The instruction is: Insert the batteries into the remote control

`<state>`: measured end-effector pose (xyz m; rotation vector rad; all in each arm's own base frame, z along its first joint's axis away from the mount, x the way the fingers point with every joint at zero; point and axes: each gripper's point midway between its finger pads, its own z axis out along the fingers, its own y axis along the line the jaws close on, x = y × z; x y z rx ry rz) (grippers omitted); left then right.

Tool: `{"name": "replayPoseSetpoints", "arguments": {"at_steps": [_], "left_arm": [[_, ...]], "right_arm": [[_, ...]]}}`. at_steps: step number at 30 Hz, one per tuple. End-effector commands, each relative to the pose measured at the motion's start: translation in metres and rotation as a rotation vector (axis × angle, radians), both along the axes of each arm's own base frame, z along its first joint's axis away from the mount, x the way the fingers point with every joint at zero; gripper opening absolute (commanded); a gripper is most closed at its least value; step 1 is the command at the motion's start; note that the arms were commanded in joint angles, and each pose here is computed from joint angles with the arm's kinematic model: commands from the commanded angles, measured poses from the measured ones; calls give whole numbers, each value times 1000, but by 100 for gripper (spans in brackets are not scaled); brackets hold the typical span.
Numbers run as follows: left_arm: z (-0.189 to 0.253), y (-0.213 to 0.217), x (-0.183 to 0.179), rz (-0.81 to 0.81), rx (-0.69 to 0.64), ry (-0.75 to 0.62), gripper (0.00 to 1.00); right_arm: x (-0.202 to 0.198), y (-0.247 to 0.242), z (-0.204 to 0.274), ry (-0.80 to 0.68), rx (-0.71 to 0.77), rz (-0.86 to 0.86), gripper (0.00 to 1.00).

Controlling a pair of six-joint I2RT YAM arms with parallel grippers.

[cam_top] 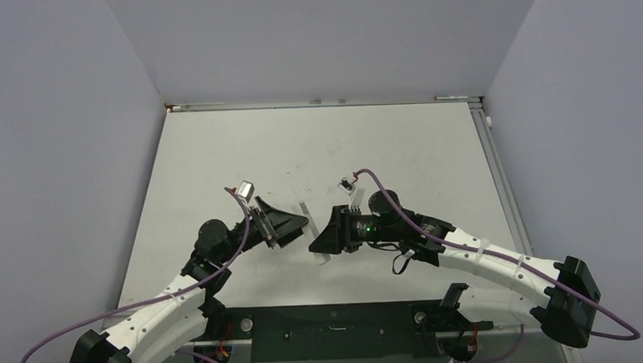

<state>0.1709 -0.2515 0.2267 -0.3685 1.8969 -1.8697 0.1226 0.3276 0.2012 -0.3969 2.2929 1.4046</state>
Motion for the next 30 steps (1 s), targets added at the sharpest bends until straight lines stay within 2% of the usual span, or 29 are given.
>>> {"name": "replayPoseSetpoints", "arguments": {"at_steps": [1, 4, 6, 10, 11, 12, 15, 17, 18, 21, 25, 30], "left_arm": [[50, -1, -7, -44, -128, -173, 71], [53, -4, -9, -72, -141, -179, 67], [55, -5, -9, -80, -156, -181, 57], [63, -5, -12, -93, -191, -206, 21], [65, -4, -12, -91, -195, -212, 8], [66, -5, -11, -87, -194, -211, 0], [55, -8, -2, -65, -129, -193, 0], [22, -12, 13, -25, 36, -97, 0], [3, -11, 20, -4, 161, -94, 0], [-45, -1, 35, 58, 529, -24, 0], [-87, -6, 47, 49, 807, 84, 0], [-136, -19, 56, -5, 1087, 188, 0]], "right_arm": [[-4, 19, 50, -18, 212, 62, 8], [-6, 23, 55, 4, 257, 70, 8], [-6, 25, 57, 13, 279, 68, 8], [-4, 24, 55, 21, 275, 51, 9], [-3, 23, 51, 26, 264, 42, 9], [-2, 21, 46, 29, 242, 31, 16], [11, 0, 12, 16, 60, -68, 46], [31, -34, -20, -41, -163, -207, 57], [35, -57, -36, -46, -295, -259, 59], [49, -102, -52, -113, -515, -382, 64], [57, -134, -62, -149, -660, -464, 73], [64, -153, -66, -178, -753, -520, 74]]}}
